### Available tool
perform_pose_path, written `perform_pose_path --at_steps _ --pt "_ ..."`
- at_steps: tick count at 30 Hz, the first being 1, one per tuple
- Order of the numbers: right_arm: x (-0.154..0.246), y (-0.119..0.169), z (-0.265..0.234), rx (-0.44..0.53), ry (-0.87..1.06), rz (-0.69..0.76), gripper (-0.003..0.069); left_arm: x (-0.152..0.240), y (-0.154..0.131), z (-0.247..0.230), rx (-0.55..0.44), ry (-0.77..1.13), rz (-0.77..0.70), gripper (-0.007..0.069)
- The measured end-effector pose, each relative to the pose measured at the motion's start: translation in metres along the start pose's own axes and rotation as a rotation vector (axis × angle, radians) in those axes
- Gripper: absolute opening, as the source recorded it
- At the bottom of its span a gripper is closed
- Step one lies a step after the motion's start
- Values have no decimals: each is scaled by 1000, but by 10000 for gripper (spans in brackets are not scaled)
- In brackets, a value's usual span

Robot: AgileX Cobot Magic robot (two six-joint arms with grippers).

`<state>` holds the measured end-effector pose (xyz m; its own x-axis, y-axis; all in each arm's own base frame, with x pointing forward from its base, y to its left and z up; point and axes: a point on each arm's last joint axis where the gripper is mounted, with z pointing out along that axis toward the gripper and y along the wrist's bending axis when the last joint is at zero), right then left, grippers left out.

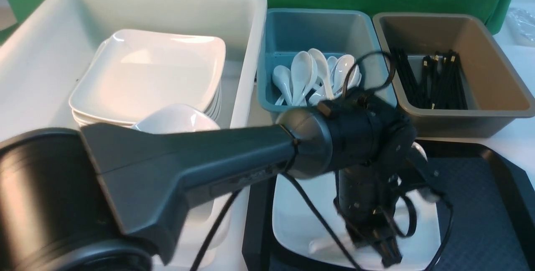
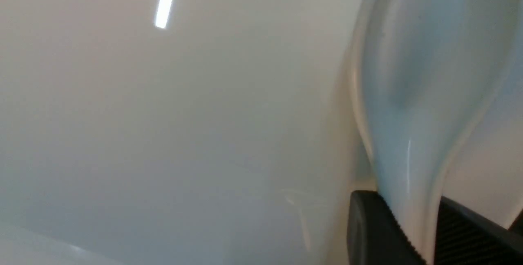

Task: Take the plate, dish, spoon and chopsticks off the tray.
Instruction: Use the left arm to grab a soup spoon from the plate, then use the left arm to put the soup spoon into the small storage box in the middle, then use the left arm to grab a plate from the dinner plate

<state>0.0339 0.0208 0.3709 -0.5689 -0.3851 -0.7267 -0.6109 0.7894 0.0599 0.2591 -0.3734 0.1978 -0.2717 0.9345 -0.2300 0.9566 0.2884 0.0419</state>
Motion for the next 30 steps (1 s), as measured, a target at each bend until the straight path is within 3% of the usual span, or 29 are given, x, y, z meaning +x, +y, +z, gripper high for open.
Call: perform_pose_path --at_steps 5,8,14,17,21,24,26,28,30 --pt "0 0 0 3 -1 -2 141 -17 27 -85 -194 -263 -12 132" --pt "0 0 0 3 -1 -4 144 -17 76 -126 -333 -473 -103 132" --pt "0 0 0 3 -1 5 144 7 169 -109 -414 -661 -306 132" --pt "0 0 0 2 -1 6 144 17 196 -81 -418 -667 -344 190" --pt "0 0 0 2 -1 6 144 20 203 -64 -414 -646 -349 336" --pt "0 0 0 2 -1 6 144 21 200 -68 -396 -619 -347 515" --pt "0 0 0 2 -1 6 144 23 192 -78 -360 -585 -365 566" --pt "0 0 0 2 -1 5 144 27 182 -93 -325 -535 -377 567" --pt "0 0 0 3 -1 3 144 38 162 -121 -290 -445 -345 516"
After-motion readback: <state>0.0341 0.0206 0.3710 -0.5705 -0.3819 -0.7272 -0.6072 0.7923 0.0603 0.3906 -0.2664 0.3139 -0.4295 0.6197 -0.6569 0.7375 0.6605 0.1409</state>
